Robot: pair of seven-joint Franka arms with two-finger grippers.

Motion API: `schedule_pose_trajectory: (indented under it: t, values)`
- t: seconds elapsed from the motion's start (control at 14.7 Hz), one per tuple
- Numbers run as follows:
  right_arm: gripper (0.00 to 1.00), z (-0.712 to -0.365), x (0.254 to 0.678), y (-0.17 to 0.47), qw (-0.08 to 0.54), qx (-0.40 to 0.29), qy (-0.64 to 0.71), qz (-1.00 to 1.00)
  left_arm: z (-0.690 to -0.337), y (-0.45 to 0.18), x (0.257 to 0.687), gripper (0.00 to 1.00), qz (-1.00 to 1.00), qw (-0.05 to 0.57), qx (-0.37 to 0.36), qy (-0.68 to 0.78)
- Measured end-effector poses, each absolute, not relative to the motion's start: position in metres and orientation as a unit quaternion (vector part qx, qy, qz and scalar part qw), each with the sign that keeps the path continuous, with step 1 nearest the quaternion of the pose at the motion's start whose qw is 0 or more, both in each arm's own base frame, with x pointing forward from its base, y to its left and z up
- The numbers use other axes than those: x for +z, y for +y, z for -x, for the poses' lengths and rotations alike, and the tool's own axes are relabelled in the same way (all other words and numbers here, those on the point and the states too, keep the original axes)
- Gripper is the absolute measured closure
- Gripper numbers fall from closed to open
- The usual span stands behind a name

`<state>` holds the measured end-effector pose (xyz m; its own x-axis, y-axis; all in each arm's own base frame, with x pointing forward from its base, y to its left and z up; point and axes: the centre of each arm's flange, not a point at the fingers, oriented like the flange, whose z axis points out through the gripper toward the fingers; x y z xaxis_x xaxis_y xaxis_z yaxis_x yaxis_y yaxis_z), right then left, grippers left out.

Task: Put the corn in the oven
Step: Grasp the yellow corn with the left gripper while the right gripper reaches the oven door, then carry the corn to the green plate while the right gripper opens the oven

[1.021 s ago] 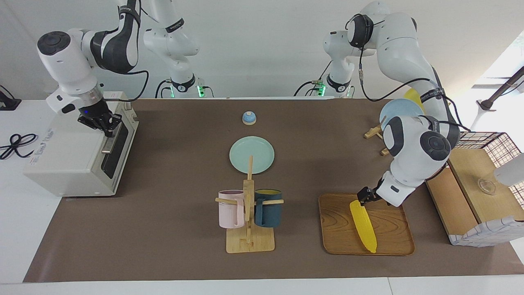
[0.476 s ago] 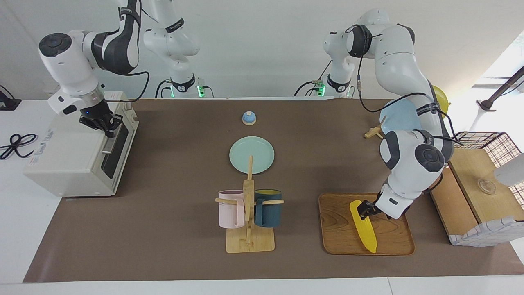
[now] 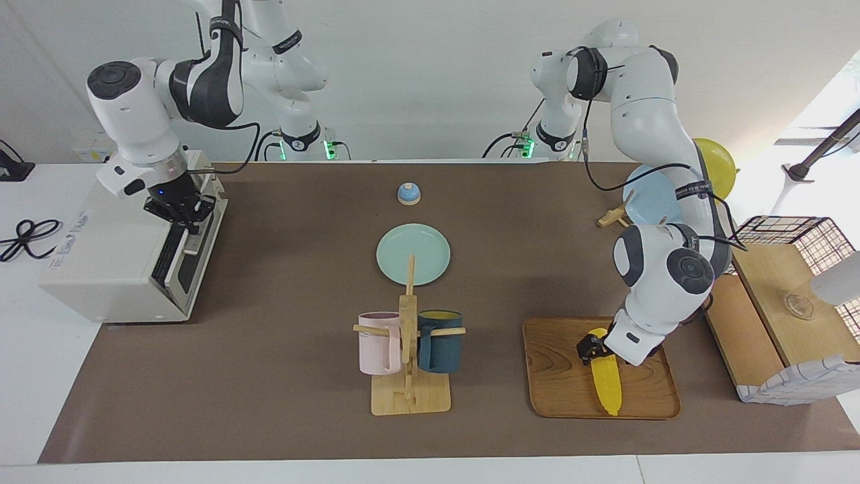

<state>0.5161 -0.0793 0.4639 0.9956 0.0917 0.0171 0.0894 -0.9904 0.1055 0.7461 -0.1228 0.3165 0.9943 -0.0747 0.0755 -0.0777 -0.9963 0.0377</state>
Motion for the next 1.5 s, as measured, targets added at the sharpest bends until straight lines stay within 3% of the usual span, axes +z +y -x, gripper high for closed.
schedule_pose_trajectory:
  t: [0.2,0.34,0.41,0.61,1.09,1.5]
  values:
    - [0.99,-0.52,0.456,-0.064,0.044,0.007,0.049,-0.998,-0.748,-0.123,0.318,0.04,-0.998,0.023,0.045,-0.037]
    - [0.99,-0.523,0.448,-0.055,0.032,0.004,0.051,-0.998,-0.748,-0.124,0.316,0.16,-0.998,0.023,0.048,-0.04]
    - [0.99,-0.524,0.443,-0.049,0.026,0.003,0.052,-0.998,-0.749,-0.126,0.314,0.17,-0.998,0.024,0.05,-0.042]
    - [0.99,-0.53,0.42,-0.031,0.014,0.006,0.055,-0.998,-0.748,-0.136,0.311,0.46,-0.997,0.025,0.052,-0.05]
    - [0.99,-0.535,0.359,0.001,0.01,0.02,0.07,-0.997,-0.745,-0.139,0.316,0.46,-0.997,0.038,0.042,-0.044]
    - [0.99,-0.529,0.319,0.008,0.008,0.044,0.075,-0.996,-0.704,-0.186,0.44,0.46,-0.997,0.077,0.023,-0.012]
